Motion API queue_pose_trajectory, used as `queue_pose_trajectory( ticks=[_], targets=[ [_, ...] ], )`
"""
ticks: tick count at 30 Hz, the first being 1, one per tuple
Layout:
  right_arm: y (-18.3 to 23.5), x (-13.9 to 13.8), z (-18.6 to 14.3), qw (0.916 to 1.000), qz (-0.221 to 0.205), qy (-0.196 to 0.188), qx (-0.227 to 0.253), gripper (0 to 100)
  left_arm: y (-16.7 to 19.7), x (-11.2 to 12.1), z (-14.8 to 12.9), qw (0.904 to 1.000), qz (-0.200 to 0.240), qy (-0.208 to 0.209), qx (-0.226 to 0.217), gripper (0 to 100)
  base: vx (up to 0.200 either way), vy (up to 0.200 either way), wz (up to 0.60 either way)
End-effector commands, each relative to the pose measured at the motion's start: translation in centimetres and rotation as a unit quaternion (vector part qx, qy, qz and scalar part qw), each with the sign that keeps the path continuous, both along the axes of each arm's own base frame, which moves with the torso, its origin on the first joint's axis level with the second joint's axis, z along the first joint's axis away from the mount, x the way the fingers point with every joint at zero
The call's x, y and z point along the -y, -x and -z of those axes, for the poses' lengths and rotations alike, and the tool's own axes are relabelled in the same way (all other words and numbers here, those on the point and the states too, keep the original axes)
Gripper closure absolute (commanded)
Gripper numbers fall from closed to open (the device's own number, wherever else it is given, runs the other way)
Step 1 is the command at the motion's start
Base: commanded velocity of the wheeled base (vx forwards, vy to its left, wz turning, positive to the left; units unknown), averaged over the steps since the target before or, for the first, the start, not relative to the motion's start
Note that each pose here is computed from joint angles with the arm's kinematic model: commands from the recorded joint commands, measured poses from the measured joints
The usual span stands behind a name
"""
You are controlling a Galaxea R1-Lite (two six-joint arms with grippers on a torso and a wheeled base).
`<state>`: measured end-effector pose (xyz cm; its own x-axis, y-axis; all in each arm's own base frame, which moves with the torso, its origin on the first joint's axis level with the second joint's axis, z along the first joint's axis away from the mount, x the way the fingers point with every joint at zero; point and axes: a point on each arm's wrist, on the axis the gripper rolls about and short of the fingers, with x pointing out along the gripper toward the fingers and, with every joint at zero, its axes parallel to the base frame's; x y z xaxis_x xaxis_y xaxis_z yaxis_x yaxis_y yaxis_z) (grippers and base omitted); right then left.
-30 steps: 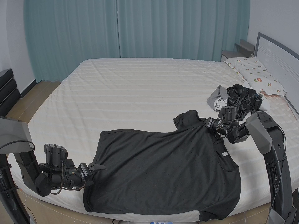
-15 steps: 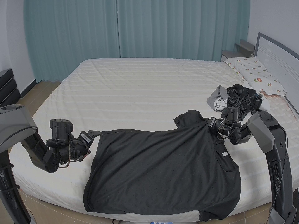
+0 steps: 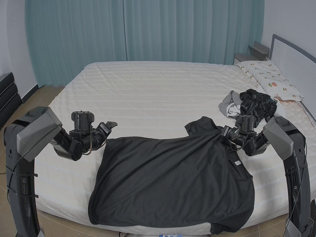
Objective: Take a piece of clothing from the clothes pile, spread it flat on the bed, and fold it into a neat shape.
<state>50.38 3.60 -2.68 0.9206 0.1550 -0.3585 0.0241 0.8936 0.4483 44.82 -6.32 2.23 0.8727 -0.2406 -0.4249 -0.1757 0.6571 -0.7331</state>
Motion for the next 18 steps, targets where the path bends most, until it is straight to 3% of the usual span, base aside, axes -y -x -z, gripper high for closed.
queue_pose_trajectory(
  ticks=[1, 6, 18],
  targets=[
    [0.09, -0.47, -0.04, 1.0000, -0.004, 0.000, 0.002, 100, -1.86, 0.05, 4.10, 0.9996, -0.018, -0.016, -0.016, 0, 0.000, 0.000, 0.00],
    [0.09, -0.86, 0.34, 1.0000, -0.009, 0.000, -0.001, 100, -2.30, -0.67, 4.34, 0.9991, -0.036, -0.019, -0.008, 0, 0.000, 0.000, 0.00],
    [-0.48, -0.67, 0.02, 0.9999, -0.006, -0.001, 0.011, 100, -2.34, -0.37, 4.48, 0.9993, -0.033, -0.020, -0.005, 0, 0.000, 0.000, 0.00]
  ],
)
